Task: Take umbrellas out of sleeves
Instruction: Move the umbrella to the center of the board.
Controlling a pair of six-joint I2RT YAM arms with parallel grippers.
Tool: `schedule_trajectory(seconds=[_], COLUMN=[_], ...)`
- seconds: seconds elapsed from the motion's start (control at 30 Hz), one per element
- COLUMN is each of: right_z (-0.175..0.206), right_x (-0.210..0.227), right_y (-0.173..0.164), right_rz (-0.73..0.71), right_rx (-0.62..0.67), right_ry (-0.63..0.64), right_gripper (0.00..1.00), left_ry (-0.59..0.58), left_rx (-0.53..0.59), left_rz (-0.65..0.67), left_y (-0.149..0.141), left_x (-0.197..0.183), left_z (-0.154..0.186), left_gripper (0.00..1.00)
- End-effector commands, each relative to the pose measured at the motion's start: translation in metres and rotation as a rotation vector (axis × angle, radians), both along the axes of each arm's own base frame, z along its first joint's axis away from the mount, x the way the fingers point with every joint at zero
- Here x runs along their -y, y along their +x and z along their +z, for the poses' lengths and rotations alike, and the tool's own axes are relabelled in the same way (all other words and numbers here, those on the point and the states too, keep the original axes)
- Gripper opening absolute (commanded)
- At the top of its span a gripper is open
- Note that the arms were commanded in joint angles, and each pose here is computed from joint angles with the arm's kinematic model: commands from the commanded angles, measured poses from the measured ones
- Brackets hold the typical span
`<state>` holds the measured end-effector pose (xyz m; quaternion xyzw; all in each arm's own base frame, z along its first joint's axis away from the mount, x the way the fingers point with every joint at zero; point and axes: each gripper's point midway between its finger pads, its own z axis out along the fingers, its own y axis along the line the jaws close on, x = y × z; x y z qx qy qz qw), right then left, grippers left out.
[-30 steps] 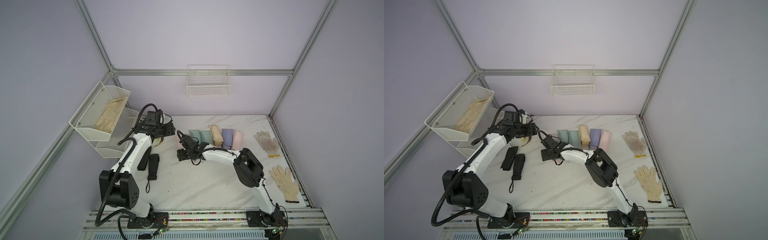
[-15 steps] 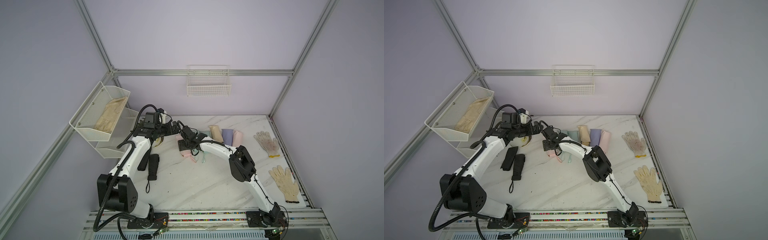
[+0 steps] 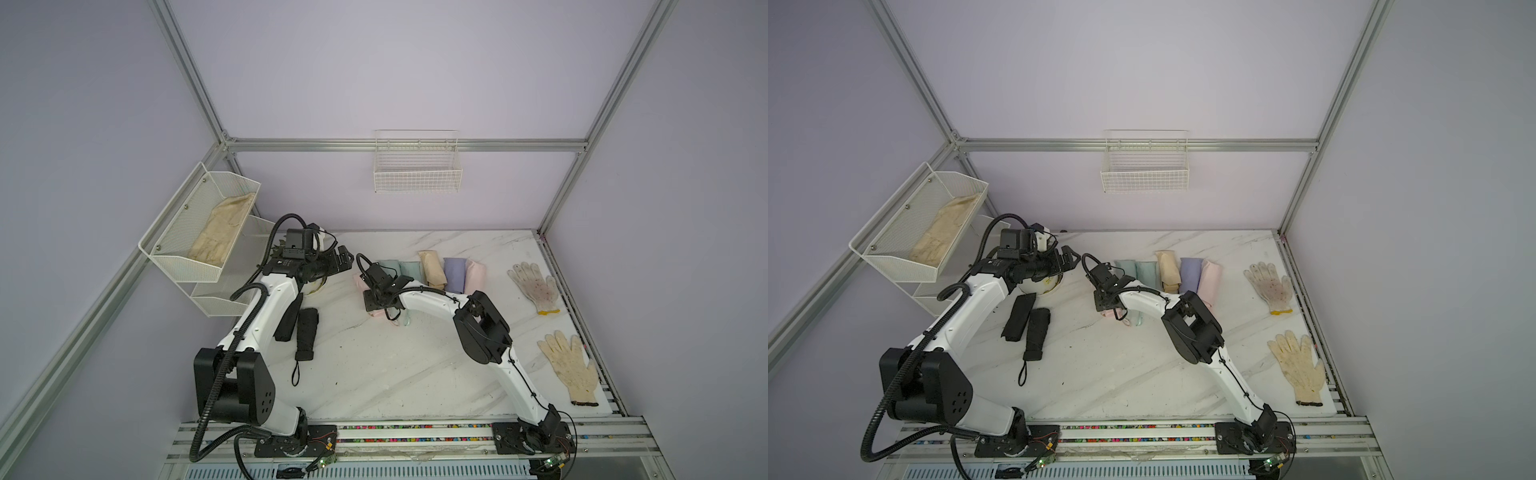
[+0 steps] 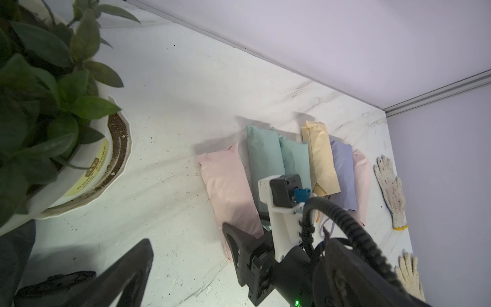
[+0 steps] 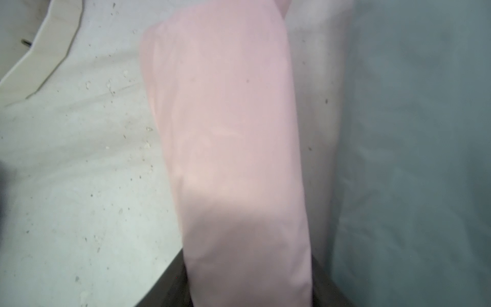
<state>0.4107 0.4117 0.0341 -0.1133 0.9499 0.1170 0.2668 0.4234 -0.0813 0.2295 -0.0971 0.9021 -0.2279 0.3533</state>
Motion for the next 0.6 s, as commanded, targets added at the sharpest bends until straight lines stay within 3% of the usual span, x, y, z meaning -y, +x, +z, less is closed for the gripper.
schedule_trajectory(seconds=[0.0,0.27,0.5,0.57], right_z=[-0.002,0.010,0.016,0.019], right_x=[0.006,0.019,0.024,0.026], right_y=[-0.028,-0.085,-0.127,-0.130], right_rz=[-0.002,0.024,0.048,0.047], right_rx=[-0.019,-0.017,-0.042,-0.051], right_ry=[-0.026,-0.009,0.072,0.090], right_gripper=[0.55,0.54,0.55,0.62], left_ry=[-0.058,-0.100,-0.207,-0.206], left_rx=[0.020,-0.035,-0.289,-0.323], left_rz=[-0.038,-0.066,-0.156,-0.176], left_y=[0.000,0.001,0.004,0.005], left_x=[0.008,0.026,0.051,0.053], left_z=[0.007,-0.014,-0.078,-0.088], left_gripper=[1.00,0.93,0.87,0.87])
